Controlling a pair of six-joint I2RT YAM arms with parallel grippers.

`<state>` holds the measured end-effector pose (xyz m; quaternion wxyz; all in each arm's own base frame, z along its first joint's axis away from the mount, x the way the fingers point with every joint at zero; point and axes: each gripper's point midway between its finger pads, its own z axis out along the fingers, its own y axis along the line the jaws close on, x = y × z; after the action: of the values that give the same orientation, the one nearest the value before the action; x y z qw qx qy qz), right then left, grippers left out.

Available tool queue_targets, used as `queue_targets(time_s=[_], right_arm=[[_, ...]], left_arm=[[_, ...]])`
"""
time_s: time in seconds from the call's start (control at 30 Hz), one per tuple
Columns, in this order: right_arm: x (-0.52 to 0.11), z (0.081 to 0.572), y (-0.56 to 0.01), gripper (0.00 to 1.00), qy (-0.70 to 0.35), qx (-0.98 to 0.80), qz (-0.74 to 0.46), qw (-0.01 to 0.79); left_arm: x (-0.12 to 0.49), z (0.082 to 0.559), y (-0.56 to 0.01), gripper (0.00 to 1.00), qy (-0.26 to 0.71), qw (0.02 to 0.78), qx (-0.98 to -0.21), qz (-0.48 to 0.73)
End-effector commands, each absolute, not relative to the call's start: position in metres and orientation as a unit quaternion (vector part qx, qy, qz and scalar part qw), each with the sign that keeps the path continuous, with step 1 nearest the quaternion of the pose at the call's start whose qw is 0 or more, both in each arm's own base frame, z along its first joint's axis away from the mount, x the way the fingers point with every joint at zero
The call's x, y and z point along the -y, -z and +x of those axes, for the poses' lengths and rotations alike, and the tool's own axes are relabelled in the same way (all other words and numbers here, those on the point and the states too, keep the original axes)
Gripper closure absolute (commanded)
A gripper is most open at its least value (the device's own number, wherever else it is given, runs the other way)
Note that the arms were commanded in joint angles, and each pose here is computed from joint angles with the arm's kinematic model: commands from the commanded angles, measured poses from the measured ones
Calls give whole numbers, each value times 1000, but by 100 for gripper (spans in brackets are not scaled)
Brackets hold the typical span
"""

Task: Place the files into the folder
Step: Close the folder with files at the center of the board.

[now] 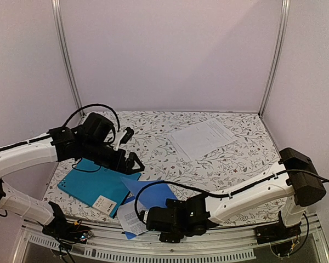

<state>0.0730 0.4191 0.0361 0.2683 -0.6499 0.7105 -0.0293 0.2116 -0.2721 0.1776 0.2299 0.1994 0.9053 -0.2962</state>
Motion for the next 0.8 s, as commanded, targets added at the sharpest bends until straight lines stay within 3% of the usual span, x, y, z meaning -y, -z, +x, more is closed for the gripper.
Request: queue_targets(time_s=[0.0, 0.27, 0.43, 0.77], right_arm=[[-408, 62, -16, 1, 41, -709, -668, 221], [-405, 58, -26, 1, 44, -713, -660, 232], [-402, 50, -31, 1, 52, -713, -657, 241], [-375, 41, -36, 1, 101, -714, -646, 253]], left_arm=[[272, 181, -124, 2, 242, 145, -931, 233], [279, 155, -59, 2, 151, 87, -938, 300], [273, 153, -33, 1, 87, 88, -940, 319], [273, 158, -13, 0, 61, 103, -942, 314]])
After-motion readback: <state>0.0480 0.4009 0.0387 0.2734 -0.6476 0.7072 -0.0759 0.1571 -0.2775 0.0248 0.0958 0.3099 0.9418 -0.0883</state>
